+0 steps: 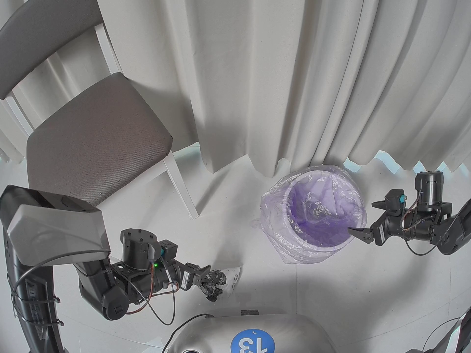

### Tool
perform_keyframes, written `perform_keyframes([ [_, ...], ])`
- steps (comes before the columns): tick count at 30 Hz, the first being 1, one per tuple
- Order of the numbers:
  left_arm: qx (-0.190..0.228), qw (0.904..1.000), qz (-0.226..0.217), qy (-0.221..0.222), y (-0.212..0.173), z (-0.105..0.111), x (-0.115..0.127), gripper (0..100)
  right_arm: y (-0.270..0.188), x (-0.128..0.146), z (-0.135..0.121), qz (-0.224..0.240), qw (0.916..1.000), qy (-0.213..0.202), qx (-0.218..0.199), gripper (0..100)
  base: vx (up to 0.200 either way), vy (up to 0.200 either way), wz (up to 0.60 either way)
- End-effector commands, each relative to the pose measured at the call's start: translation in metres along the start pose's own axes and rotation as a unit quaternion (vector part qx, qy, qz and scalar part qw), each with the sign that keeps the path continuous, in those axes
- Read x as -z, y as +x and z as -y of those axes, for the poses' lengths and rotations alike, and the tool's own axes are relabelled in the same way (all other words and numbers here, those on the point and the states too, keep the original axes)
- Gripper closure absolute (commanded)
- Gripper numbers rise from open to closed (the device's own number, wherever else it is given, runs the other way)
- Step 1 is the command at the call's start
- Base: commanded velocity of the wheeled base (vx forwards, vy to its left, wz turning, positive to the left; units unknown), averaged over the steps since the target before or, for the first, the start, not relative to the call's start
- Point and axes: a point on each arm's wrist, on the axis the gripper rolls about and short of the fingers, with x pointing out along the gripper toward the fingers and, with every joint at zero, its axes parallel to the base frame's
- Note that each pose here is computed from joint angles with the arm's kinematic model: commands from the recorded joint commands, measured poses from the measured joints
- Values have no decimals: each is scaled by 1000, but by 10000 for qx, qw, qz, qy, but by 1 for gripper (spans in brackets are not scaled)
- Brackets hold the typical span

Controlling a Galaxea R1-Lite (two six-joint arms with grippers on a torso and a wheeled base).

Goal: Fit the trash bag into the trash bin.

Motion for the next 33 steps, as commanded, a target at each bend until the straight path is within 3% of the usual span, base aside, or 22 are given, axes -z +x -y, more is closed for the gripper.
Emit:
perform_keyframes([
  [1,73,9968,-796,-48,20,-9,72,0,-18,-65,-33,801,9956,-481,76,0,0,0,0],
  [3,108,9962,-867,24,26,-9,78,0,-17,-67,-39,759,9955,-544,159,0,0,0,0],
  [10,180,9954,-940,53,46,-14,62,0,-11,-74,-55,768,9947,-675,91,0,0,0,0],
  [24,217,9947,-930,388,92,-26,18,0,-18,-70,-55,765,9948,-665,103,0,0,0,0],
  [33,325,9930,-989,552,107,-25,10,0,-17,-68,-54,738,9951,-654,116,0,0,0,0],
])
